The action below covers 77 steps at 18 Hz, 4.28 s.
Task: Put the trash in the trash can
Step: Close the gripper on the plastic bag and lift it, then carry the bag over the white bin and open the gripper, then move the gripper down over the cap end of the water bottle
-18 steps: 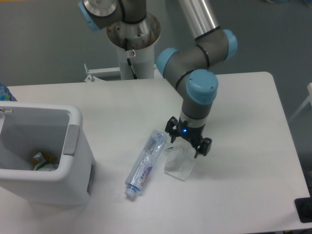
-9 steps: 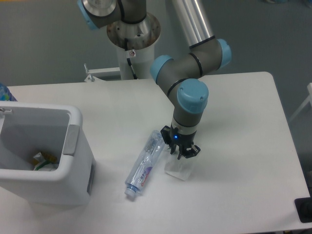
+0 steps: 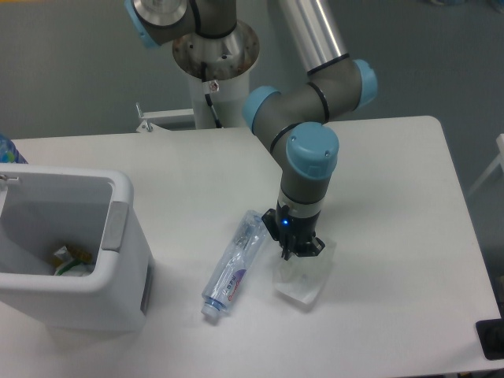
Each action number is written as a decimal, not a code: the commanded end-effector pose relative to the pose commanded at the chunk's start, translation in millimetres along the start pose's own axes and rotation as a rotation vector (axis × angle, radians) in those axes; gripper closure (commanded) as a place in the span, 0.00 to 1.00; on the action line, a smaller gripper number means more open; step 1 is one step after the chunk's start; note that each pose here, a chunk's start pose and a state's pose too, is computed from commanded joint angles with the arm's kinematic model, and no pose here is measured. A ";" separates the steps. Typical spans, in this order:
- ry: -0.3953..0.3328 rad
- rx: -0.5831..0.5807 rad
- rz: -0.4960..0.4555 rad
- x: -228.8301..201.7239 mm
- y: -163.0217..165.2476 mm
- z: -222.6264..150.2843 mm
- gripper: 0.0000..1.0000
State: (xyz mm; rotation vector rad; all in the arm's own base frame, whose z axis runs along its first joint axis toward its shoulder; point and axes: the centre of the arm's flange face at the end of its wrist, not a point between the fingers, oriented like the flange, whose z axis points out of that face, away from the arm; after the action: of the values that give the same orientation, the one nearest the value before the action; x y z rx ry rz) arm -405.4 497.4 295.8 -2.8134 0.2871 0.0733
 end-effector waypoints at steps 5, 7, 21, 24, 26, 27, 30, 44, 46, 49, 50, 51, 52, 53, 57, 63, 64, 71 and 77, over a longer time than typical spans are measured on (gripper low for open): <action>-0.013 0.163 -0.069 -4.4 -24.2 -49.6 1.00; -0.023 0.231 -0.078 0.7 -35.2 -78.2 1.00; 0.050 0.590 -0.070 125.1 -137.6 -237.8 1.00; 0.091 0.589 -0.041 160.3 -155.3 -235.6 1.00; 0.124 0.589 -0.013 183.6 -169.4 -231.7 1.00; 0.141 0.587 -0.008 195.7 -175.1 -230.0 0.94; 0.188 0.570 0.016 223.6 -183.7 -215.8 0.14; 0.151 0.516 -0.338 76.2 -122.8 -170.8 0.00; 0.140 0.501 -0.411 39.9 -107.3 -157.0 0.00; 0.159 0.449 -0.465 5.9 -94.9 -113.4 0.00; 0.154 0.416 -0.476 -0.8 -91.3 -96.4 0.00; 0.142 0.370 -0.485 -5.4 -86.0 -77.9 0.00; 0.131 0.328 -0.495 -9.0 -81.8 -60.2 0.00; 0.136 0.291 -0.503 -10.8 -79.6 -40.1 0.00; 0.172 0.112 -0.499 0.6 -89.4 19.4 0.00; 0.224 -0.151 -0.421 26.2 -116.5 81.2 0.00; 0.224 -0.180 -0.412 31.8 -117.6 88.4 0.00; 0.231 -0.301 -0.365 60.5 -120.5 123.7 0.00; 0.189 -0.355 -0.329 68.0 -123.9 134.6 0.11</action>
State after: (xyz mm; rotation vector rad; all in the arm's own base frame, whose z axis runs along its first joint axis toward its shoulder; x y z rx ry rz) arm -316.1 641.8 199.7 -3.1825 -0.1684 -0.2394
